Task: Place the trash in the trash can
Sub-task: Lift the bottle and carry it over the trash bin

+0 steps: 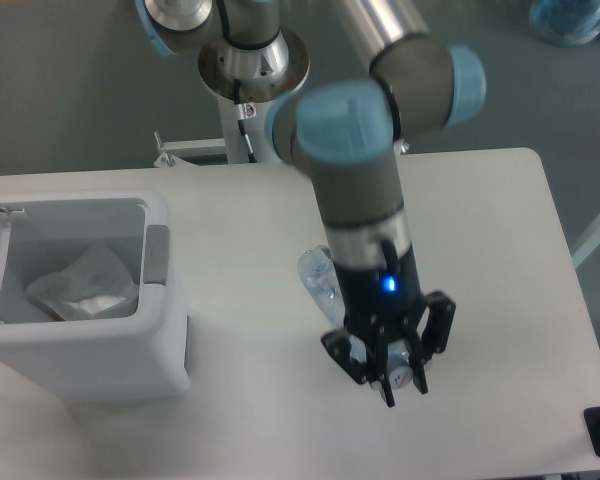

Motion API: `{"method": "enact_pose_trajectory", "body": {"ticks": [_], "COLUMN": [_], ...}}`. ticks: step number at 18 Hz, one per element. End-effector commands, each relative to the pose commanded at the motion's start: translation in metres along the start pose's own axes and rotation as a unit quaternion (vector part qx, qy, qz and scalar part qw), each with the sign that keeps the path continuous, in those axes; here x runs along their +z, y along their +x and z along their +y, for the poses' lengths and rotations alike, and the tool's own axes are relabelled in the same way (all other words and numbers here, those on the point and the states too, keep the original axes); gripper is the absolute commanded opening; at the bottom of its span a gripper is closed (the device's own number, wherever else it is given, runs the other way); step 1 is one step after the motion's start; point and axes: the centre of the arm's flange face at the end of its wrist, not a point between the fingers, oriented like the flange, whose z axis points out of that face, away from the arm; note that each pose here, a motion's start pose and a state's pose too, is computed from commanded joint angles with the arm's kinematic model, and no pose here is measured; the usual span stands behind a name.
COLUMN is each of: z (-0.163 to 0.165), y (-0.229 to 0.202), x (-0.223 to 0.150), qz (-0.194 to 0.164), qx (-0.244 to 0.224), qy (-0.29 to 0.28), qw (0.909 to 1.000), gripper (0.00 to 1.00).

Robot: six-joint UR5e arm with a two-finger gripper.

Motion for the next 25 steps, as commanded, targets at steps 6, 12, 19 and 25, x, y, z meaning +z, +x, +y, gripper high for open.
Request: {"method": "enact_pose_trajectory", "body": {"ticks": [6, 12, 19, 25], "z": [-0.008, -0.029, -0.009, 0.015], "y": [0.06, 0.101, 0.17, 0.209], "x": [-0.075, -0.128, -0.108, -0.094], "qz": [0.073, 0.096, 0.143, 0.166], "qx": [0.024, 0.052, 0.084, 0.099], "qy": [0.038, 0.095, 0.093, 0.068], "qw": [0.9963, 0.9895, 0.9817, 0.9787], "gripper": [0.25, 0.25, 0.25, 0.25]}}
